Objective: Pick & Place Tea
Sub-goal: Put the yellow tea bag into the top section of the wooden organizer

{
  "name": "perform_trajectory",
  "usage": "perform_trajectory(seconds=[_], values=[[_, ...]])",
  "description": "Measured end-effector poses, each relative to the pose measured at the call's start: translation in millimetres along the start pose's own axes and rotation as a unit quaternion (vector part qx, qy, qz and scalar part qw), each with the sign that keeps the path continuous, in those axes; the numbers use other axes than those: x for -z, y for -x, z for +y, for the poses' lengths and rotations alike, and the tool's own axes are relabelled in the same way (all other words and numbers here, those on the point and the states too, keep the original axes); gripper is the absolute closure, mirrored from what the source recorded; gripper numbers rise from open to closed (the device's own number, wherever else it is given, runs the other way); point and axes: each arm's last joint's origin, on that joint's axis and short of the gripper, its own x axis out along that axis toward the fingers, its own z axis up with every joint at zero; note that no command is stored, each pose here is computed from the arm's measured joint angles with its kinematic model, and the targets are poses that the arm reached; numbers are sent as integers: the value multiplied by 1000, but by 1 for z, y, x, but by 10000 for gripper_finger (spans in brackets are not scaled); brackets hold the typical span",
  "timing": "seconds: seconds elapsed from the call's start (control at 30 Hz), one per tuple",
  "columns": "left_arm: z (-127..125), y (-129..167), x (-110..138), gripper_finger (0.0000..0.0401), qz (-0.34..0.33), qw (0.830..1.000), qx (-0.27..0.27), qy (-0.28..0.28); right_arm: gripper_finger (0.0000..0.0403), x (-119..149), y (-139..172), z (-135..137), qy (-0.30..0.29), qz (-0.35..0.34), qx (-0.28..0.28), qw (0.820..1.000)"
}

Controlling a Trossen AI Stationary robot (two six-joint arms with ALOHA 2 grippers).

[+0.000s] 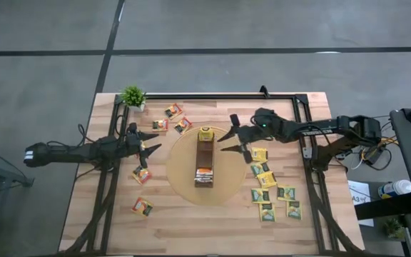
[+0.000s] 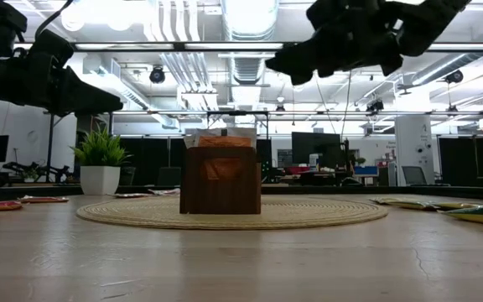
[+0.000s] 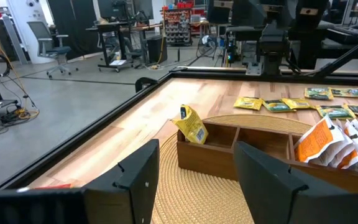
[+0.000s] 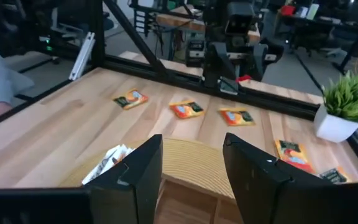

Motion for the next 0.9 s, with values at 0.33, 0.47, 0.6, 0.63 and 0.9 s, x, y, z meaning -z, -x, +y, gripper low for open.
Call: perform_trajectory(seconds=[0.33,0.47,0.6,0.63,0.9], values=[[0,0,0,199,0,1000,0,0,236,-2,5,7,-25,-27,-97,995],[0,0,0,199,0,1000,0,0,236,-8,5,14,-29,-85,-277,957],[0,0,0,199,0,1000,0,0,236,-20,4,23,-12,-129,-380,916],[0,0,0,199,0,1000,0,0,236,-22,4,24,-9,-133,-386,913],[0,0,0,199,0,1000,0,0,245,-34,-2,38,12,-142,-435,889]])
